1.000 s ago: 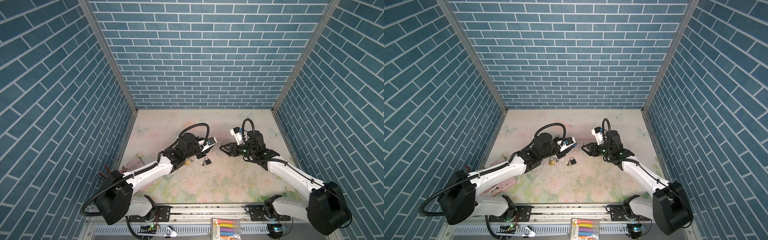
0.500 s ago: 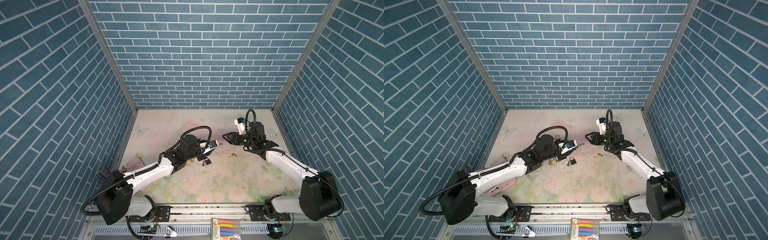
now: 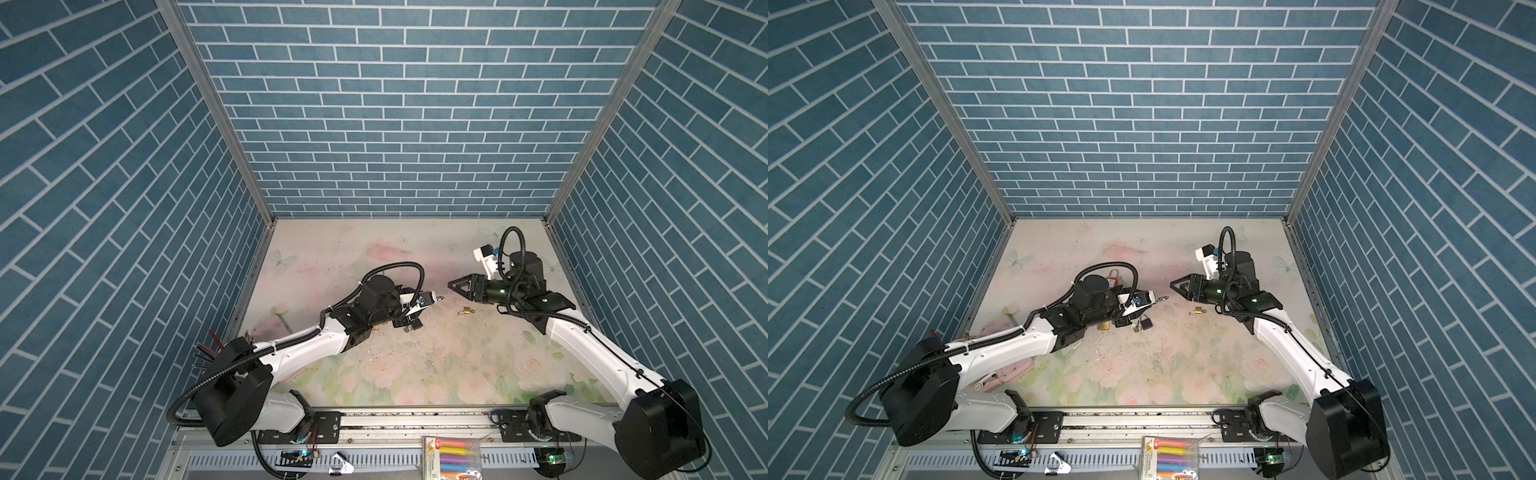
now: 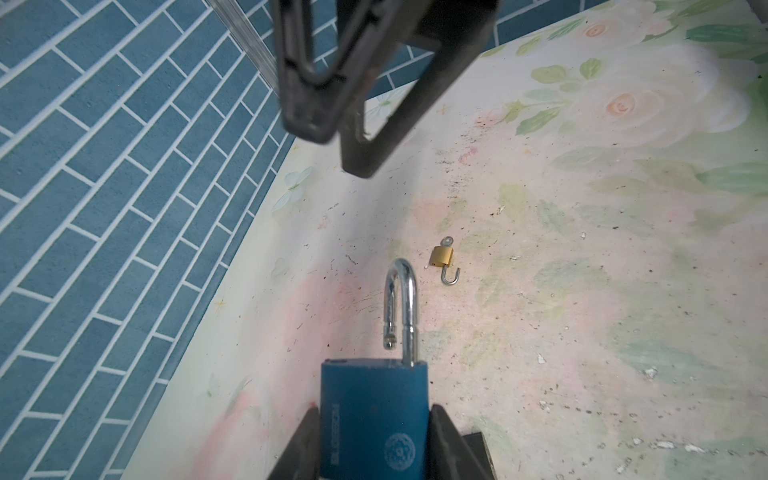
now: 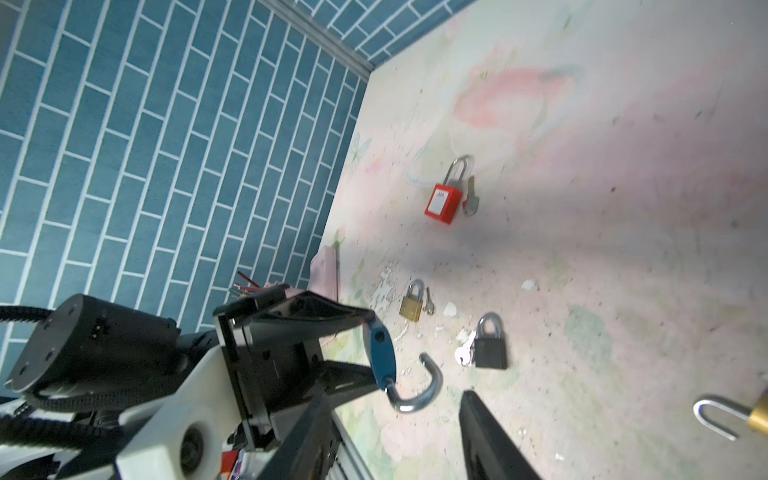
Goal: Lock with the key
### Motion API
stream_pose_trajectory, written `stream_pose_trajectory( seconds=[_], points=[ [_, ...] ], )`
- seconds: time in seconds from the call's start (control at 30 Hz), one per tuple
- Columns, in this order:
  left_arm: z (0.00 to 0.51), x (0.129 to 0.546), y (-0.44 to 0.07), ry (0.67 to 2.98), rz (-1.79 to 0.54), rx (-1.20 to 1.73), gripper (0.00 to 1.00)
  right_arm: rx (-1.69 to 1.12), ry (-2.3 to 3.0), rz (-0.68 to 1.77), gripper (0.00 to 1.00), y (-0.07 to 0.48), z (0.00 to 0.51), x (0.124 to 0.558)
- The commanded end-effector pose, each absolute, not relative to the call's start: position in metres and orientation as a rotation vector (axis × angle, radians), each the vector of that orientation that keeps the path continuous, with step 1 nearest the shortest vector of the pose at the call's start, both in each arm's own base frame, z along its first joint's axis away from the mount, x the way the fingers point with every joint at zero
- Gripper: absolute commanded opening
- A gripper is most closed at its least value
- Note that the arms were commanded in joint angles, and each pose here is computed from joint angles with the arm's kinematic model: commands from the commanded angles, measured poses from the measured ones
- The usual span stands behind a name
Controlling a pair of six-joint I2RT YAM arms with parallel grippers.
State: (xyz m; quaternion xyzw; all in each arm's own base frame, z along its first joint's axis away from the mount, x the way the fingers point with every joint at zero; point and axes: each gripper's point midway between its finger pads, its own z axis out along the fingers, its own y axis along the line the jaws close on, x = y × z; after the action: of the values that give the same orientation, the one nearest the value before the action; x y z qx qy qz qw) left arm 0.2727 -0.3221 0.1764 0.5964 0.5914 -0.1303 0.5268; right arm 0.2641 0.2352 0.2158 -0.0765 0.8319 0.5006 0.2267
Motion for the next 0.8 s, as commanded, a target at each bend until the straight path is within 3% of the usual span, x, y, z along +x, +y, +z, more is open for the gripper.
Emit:
stream_pose_trajectory(
  seconds=[0.0, 0.4, 0.77],
  points=[
    [0.19, 0.275, -0.329, 1.336, -0.289, 1.415, 0.06, -0.211, 2.368, 1.507, 0.51, 0.247, 0.208, 0.244],
    [0.189, 0.272, -0.33, 1.327, -0.275, 1.426, 0.06, -0.226, 2.406, 1.554, 0.42, 0.264, 0.189, 0.251],
    [0.19, 0.263, -0.335, 1.318, -0.33, 1.435, 0.05, -0.24, 2.39, 1.489, 0.19, 0.263, 0.18, 0.261]
  ],
)
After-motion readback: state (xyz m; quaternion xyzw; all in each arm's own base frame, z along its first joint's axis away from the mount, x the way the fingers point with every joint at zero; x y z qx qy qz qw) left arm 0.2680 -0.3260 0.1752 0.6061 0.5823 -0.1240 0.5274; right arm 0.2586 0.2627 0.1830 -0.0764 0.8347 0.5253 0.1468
